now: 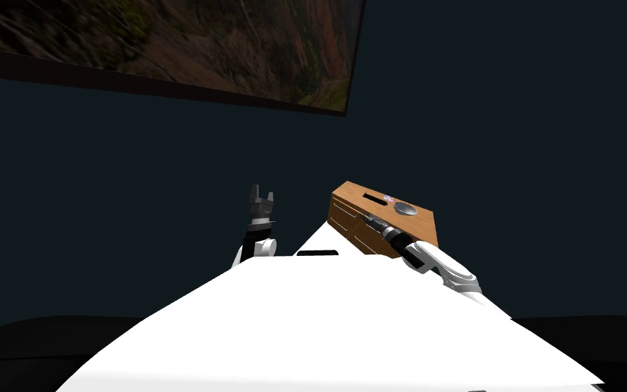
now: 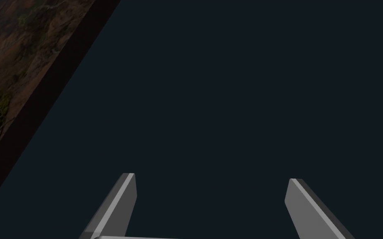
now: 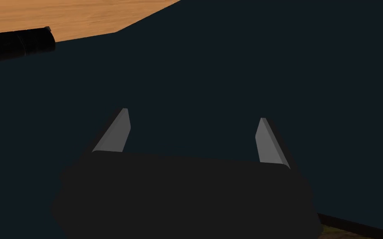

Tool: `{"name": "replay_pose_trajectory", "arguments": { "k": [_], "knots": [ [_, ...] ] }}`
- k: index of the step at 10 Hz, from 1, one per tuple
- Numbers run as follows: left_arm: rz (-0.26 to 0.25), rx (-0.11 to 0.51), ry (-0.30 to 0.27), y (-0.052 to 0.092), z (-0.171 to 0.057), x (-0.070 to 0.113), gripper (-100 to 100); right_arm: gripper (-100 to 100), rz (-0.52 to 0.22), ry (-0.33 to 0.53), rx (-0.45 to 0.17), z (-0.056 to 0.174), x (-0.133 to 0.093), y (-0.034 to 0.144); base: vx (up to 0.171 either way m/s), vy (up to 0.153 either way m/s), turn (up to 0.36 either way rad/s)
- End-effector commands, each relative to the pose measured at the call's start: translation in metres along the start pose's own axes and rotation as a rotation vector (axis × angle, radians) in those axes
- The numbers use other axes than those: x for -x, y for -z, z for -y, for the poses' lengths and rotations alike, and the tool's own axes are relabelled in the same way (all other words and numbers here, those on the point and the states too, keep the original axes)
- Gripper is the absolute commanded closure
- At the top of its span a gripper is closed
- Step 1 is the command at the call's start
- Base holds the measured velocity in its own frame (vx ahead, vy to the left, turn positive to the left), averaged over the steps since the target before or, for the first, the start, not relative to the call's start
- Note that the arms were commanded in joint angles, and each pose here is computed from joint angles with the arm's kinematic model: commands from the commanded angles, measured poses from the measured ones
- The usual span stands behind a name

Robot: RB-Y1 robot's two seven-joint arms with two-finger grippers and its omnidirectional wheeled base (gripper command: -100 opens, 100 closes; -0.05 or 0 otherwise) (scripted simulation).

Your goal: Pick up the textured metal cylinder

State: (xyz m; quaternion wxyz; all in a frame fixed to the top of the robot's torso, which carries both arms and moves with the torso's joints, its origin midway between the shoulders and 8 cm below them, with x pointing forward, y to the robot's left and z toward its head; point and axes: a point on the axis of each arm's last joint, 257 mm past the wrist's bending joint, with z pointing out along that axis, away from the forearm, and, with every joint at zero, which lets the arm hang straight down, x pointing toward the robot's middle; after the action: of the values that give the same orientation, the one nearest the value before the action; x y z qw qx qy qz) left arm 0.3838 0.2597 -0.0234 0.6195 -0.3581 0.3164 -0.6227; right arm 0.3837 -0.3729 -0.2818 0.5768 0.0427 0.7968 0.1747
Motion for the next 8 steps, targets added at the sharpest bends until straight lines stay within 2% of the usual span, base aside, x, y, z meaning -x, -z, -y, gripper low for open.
{"name": "replay_pose_trajectory", "arguments": {
  "k": [1, 4, 5, 6, 7, 8],
  "knots": [
    [0.000, 0.000, 0.000, 0.000, 0.000, 0.000, 0, -100, -0.061, 0.064, -0.027, 0.022, -0.011, 0.003, -0.012, 0.012, 0.216],
    [0.000, 0.000, 0.000, 0.000, 0.000, 0.000, 0, -100, -0.136, 0.130, -0.075, 0.055, -0.027, 0.013, 0.002, 0.002, 0.168],
    [0.000, 0.000, 0.000, 0.000, 0.000, 0.000, 0, -100, -0.184, 0.188, -0.086, 0.068, -0.031, 0.019, 0.013, -0.004, 0.234],
    [0.000, 0.000, 0.000, 0.000, 0.000, 0.000, 0, -100, -0.199, 0.186, -0.108, 0.080, -0.037, 0.023, 0.014, -0.010, 0.132],
    [0.000, 0.000, 0.000, 0.000, 0.000, 0.000, 0, -100, -0.199, 0.186, -0.108, 0.080, -0.037, 0.023, 0.008, -0.008, -0.016],
    [0.000, 0.000, 0.000, 0.000, 0.000, 0.000, 0, -100, -0.254, 0.241, -0.129, 0.099, -0.043, 0.032, 0.017, -0.007, 0.227]
  ]
}}
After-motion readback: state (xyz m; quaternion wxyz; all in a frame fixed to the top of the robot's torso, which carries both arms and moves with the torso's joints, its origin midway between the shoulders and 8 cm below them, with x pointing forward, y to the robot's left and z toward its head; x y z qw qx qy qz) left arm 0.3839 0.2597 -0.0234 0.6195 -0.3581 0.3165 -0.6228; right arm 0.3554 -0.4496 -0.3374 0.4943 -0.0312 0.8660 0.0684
